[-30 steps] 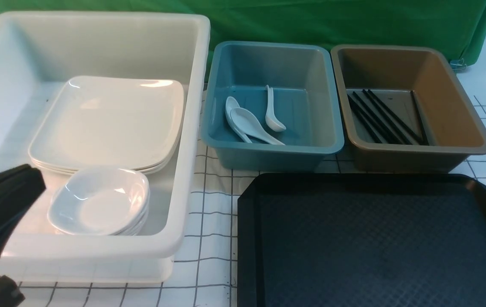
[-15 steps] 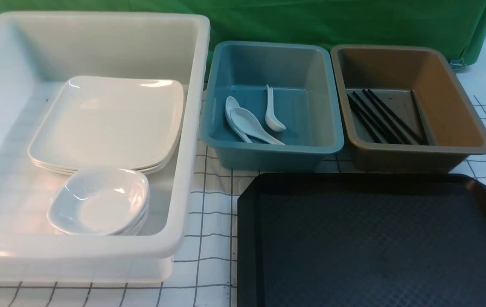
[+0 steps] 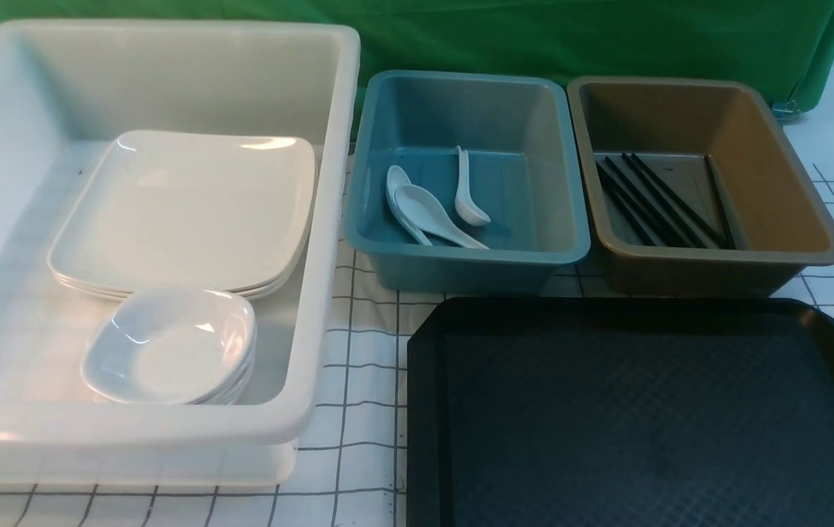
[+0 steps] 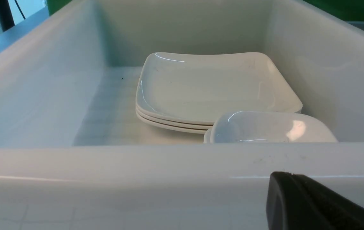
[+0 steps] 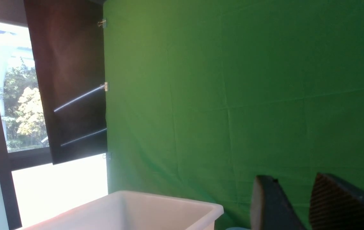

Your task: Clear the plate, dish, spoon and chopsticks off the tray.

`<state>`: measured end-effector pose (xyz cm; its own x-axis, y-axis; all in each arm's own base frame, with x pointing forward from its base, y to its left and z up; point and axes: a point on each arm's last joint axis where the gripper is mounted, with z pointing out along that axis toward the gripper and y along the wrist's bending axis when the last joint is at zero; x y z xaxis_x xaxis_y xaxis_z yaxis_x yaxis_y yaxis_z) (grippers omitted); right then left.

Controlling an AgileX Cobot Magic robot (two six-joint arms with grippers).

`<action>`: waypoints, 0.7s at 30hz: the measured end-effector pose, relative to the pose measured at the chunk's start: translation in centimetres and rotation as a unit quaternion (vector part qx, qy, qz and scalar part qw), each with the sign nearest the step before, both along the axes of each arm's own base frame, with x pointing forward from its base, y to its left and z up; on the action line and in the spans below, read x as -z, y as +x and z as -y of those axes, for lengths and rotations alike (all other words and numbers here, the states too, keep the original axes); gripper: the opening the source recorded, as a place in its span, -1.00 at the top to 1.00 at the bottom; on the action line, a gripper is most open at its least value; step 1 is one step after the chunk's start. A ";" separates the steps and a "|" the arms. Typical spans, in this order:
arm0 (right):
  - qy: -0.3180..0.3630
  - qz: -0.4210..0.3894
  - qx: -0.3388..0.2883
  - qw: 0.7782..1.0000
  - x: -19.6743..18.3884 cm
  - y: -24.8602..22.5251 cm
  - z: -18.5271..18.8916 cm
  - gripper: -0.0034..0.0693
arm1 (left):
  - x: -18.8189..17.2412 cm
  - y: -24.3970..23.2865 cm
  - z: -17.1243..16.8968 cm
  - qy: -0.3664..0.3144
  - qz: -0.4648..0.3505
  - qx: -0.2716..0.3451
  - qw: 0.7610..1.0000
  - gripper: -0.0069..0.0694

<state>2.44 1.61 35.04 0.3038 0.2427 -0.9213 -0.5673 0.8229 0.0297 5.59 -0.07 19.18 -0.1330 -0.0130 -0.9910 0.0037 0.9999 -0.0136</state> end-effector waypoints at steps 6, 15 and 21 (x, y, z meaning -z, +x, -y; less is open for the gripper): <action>0.000 0.000 0.000 1.000 0.0 0.0 0.0 0.26 | 0.0 0.0 0.0 0.001 0.000 0.000 1.000 0.83; 0.000 -0.001 0.000 1.000 0.0 0.0 0.0 0.25 | 0.0 0.0 0.0 0.010 0.000 0.001 1.000 0.83; 0.000 -0.001 0.000 1.000 0.0 0.0 0.0 0.25 | 0.0 0.0 0.0 0.013 0.000 0.002 1.000 0.82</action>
<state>2.46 1.61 35.01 0.3022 0.2420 -0.9220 -0.5671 0.8231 0.0302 5.59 -0.07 19.18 -0.1329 0.0132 -0.9910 0.0069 0.9999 0.0124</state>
